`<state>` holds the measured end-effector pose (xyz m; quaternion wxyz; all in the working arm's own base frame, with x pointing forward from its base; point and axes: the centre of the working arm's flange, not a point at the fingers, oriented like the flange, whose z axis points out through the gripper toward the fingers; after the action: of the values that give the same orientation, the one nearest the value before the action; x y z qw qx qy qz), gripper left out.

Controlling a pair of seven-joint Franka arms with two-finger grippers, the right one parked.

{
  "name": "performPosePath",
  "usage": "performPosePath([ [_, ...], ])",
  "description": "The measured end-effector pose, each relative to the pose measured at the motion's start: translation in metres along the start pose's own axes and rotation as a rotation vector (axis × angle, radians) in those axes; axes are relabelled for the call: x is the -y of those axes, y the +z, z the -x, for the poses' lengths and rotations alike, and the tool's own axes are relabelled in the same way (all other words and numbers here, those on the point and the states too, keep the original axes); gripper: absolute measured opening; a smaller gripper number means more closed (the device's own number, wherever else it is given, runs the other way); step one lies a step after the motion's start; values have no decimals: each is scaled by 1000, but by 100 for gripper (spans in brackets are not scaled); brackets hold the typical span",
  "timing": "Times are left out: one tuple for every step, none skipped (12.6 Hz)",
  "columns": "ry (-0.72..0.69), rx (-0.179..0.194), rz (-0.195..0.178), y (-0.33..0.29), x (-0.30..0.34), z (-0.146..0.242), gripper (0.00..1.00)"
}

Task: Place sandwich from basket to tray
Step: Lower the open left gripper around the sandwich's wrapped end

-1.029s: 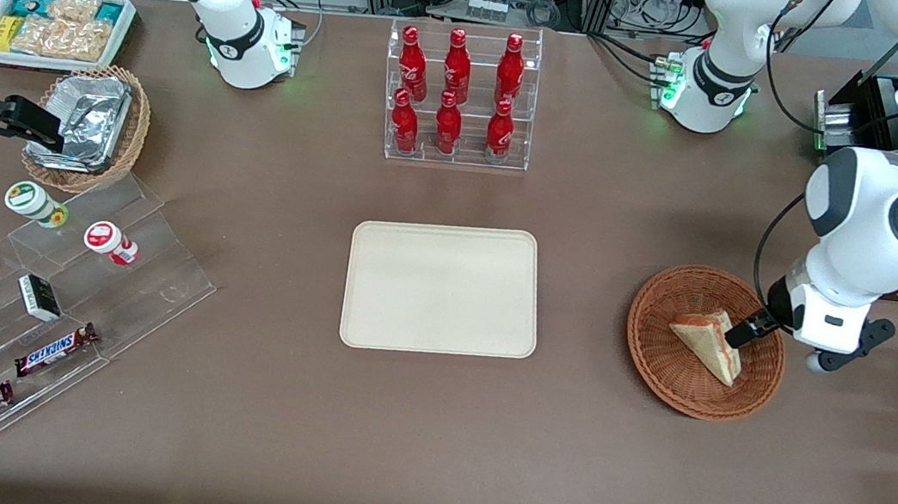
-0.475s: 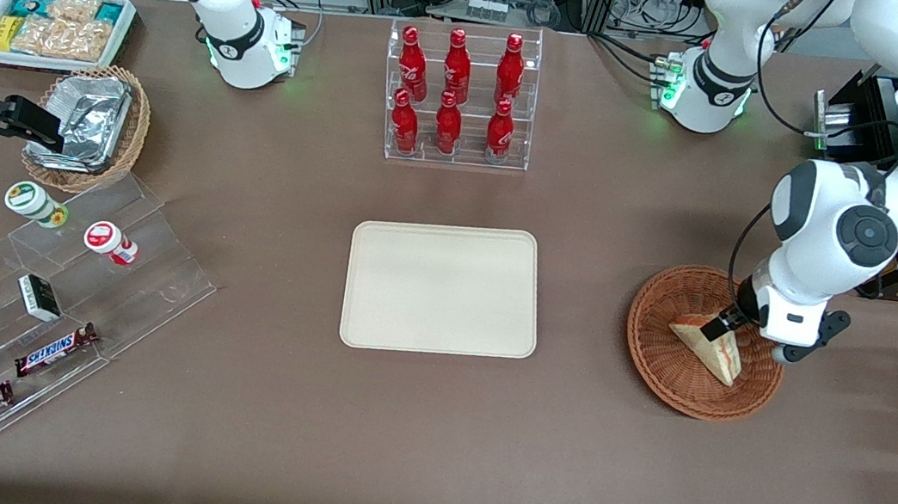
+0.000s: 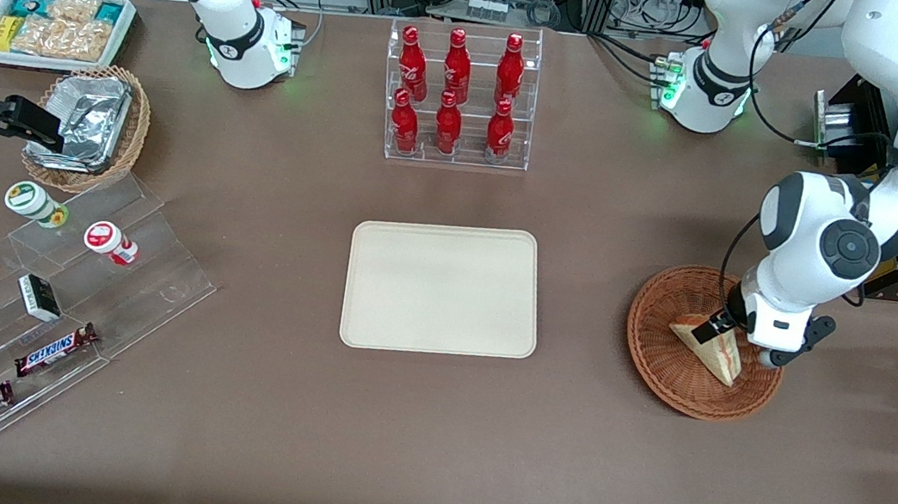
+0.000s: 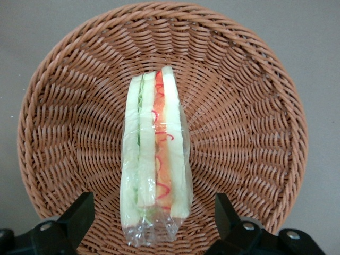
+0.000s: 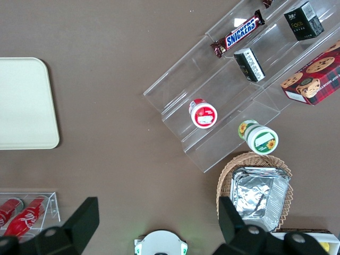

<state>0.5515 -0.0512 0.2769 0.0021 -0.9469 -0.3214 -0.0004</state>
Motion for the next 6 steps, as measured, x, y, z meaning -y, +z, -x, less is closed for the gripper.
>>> performPosePath([
  [0,-1,2,4,0,0,100],
  [0,0,1,8,-1,-1,100],
  [0,2,1,12,-1,-1,98],
  [0,2,1,15,-1,-1,93],
  [-1,3,0,16,-1,-1,93],
  [-1,4,0,17,-1,-1,84],
])
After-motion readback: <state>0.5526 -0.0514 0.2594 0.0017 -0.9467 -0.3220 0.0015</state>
